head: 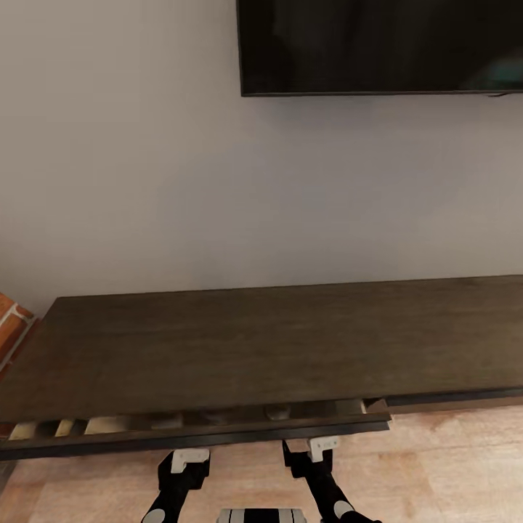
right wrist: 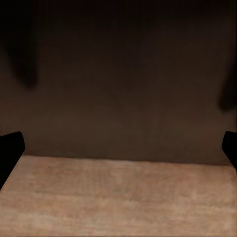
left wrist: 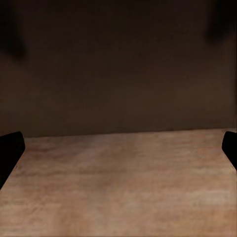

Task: Place each of the two pumpkins and all three candles from the living room inside a cabinet in the living room (use any cabinet), then make sure every cabinet is closed, and position the cauldron so it is next to a table in the living room.

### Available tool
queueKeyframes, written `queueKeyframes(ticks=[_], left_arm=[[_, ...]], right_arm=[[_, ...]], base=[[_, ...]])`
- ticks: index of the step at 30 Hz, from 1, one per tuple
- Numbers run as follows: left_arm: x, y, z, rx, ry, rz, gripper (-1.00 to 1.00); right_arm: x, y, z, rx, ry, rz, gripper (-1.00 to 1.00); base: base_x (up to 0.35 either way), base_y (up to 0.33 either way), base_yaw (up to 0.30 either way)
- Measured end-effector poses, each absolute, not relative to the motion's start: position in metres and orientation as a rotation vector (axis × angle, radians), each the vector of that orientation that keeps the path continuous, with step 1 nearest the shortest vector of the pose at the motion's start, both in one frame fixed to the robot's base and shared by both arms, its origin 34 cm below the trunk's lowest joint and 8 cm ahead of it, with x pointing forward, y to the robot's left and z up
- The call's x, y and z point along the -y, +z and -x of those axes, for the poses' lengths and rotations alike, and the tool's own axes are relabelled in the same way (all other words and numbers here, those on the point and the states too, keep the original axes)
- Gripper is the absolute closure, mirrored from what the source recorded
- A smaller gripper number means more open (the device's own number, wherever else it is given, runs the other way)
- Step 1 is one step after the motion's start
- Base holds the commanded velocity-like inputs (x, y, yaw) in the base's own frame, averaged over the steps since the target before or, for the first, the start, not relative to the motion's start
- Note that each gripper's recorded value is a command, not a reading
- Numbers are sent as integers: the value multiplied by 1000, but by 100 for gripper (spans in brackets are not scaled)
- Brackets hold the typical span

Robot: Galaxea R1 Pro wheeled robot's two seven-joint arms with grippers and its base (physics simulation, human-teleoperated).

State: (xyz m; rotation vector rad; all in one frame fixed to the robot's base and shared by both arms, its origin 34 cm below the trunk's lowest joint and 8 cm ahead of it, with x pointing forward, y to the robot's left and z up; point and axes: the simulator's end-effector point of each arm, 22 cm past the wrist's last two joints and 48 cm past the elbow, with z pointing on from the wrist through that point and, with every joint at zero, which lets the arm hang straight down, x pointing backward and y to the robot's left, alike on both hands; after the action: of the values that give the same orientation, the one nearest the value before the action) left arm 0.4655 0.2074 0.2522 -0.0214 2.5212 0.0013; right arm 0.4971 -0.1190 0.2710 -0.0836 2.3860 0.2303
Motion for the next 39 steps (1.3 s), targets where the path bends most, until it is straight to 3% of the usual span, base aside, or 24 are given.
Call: queueKeyframes(ticks=[10,34,39], left_arm=[[-208,252,-465,-2522,2,23,-100],[-207,252,-466,-2521,0,26,-100],[-205,252,-465,-2521,-4,24,-100]], right_arm=[[120,267,-479,-2406,229,67,-100],[117,274,-500,-2371,236,86,-100],[119,276,-503,-2354,232,82,-100]], base=[[258,0,0],[-319,-2,0],[-100,0,0]])
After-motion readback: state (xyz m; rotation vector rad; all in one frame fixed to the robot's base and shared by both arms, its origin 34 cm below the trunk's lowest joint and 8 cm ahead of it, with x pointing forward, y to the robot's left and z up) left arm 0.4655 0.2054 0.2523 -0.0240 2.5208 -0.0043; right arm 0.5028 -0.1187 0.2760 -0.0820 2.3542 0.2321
